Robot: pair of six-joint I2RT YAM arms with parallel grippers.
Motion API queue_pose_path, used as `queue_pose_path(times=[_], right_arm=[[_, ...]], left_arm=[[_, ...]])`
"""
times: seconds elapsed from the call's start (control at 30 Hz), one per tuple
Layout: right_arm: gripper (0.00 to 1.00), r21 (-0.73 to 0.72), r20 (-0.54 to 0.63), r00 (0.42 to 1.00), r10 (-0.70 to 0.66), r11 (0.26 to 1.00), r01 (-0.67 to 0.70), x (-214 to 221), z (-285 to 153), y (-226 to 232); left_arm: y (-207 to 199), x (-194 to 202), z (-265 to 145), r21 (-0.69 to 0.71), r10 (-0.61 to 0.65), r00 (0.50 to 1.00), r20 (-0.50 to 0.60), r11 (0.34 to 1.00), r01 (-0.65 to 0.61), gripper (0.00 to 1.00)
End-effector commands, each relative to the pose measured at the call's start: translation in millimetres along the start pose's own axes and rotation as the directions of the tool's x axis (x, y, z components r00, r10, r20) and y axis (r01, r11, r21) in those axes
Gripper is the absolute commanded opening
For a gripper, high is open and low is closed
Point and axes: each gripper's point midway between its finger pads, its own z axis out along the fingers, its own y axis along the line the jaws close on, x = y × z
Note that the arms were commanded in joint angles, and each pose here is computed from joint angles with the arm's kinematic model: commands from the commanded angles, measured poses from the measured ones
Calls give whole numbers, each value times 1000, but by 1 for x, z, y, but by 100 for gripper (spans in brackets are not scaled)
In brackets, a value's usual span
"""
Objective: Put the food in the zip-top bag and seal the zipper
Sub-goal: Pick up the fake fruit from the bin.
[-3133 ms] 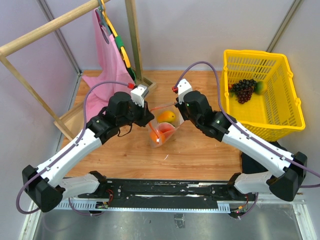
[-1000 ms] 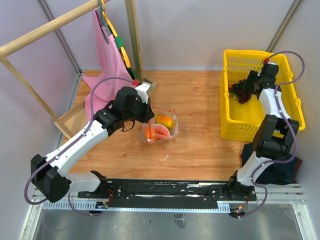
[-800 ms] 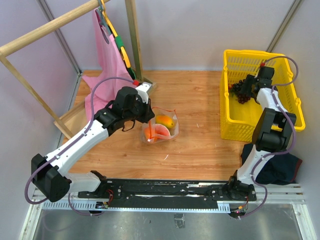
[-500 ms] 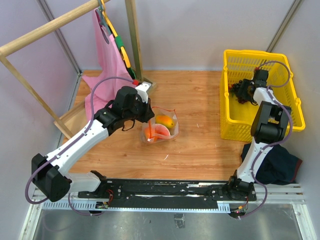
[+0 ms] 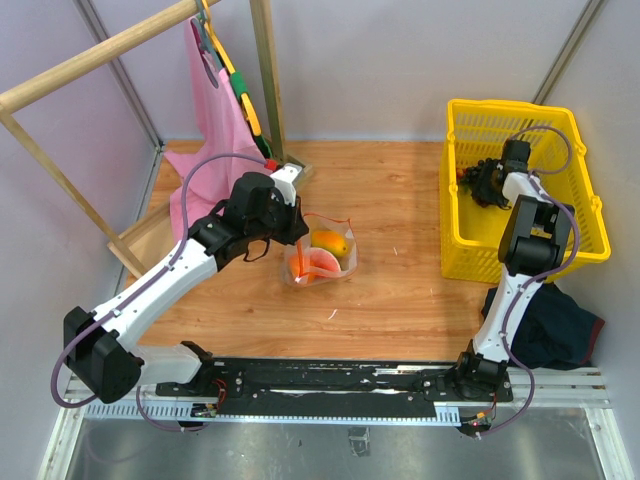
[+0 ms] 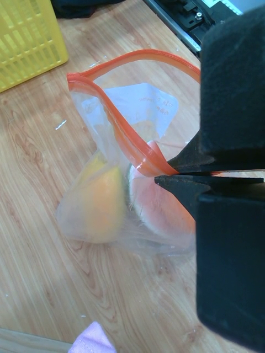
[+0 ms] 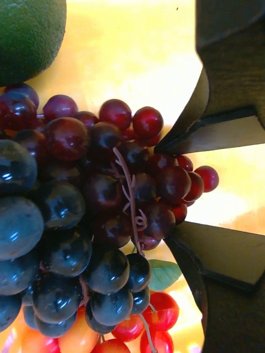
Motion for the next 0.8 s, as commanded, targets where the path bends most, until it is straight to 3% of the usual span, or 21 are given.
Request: queue_pose_path(times=[0.0,0.2,0.43,0.77], right_arm=[[48,34,-62,997,36,999,-34,17,15,-14],[25,67,-73,997,36,997,-32,19,5,-19],[1,92,16,1000,16,996,-18,3,-49,-23],[1,87,145,989,-9,996,-4,-20,-130,-21]], left_arm=[[1,-1,1,10,-1,1000,10,1000,1,0],[-1,-4,-2,14,1,1000,24,1000,-1,0],[-3,-5,-4,26,-1,1000,30,1000,0,0],[-6,-9,-10,42,-5,999,46,999,3,0]])
